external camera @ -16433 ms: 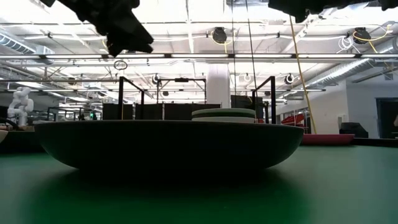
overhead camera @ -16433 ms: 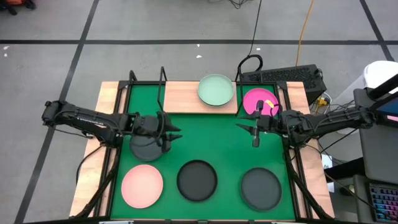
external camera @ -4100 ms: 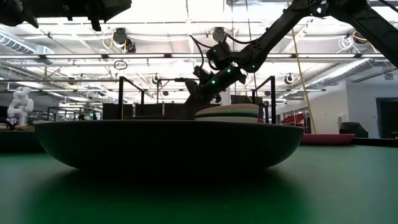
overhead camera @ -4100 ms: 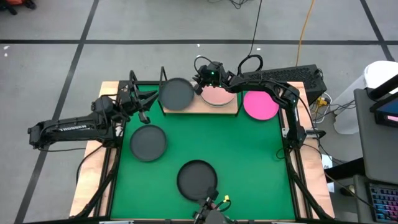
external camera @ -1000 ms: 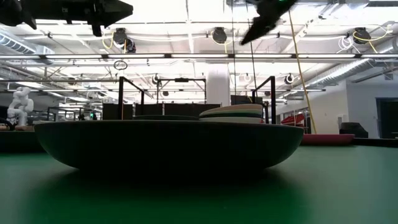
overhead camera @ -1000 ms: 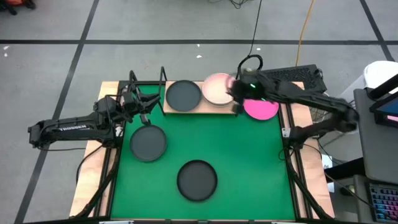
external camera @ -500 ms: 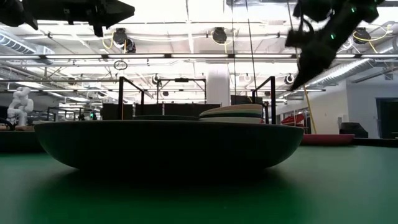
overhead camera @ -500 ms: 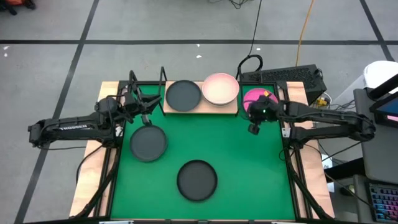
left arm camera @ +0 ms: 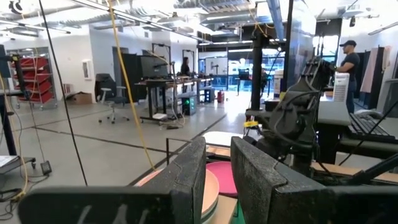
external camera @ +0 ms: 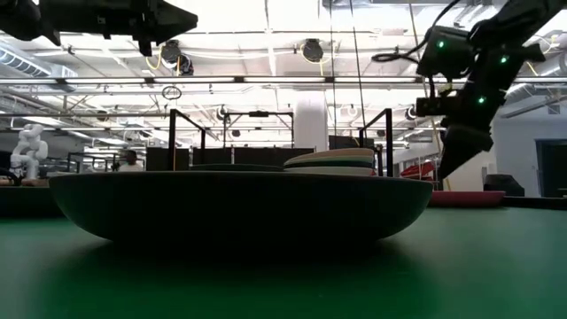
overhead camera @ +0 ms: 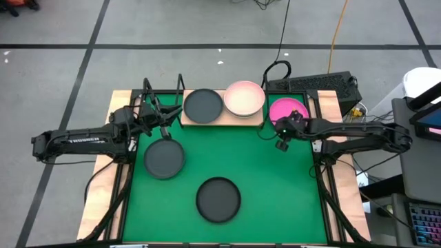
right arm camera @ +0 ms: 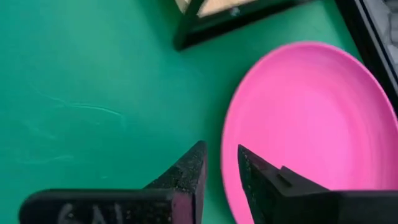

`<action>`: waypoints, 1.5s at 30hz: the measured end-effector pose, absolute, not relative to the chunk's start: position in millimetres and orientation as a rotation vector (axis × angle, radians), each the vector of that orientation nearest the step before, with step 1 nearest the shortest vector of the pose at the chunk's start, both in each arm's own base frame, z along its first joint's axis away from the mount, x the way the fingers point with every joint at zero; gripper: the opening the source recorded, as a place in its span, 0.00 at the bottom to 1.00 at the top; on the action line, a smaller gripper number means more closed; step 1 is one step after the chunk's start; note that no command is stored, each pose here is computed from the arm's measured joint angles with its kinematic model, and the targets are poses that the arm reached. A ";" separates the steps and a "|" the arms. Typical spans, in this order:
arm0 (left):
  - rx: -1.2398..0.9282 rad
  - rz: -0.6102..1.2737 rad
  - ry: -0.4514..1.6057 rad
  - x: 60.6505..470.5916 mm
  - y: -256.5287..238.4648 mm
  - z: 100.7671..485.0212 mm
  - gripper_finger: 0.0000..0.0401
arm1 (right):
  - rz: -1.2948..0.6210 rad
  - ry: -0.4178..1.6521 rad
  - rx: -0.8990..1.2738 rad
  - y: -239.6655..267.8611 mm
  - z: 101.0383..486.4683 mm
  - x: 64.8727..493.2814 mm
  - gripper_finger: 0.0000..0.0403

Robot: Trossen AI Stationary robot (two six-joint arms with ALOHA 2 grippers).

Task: Place and stack plates onto a shelf
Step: Stack the top black plate on top of the black plate

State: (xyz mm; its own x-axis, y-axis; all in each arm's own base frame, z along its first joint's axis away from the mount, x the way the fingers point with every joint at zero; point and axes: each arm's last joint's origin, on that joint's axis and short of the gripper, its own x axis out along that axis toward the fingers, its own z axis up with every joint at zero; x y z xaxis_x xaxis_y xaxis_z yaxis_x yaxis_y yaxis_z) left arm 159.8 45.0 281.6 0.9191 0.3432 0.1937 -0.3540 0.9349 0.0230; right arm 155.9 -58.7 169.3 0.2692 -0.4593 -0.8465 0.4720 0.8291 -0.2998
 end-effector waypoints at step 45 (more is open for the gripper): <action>-0.207 0.215 0.823 190.3 9.7 217.3 0.20 | -0.670 1.255 0.043 -78.0 142.0 167.5 0.39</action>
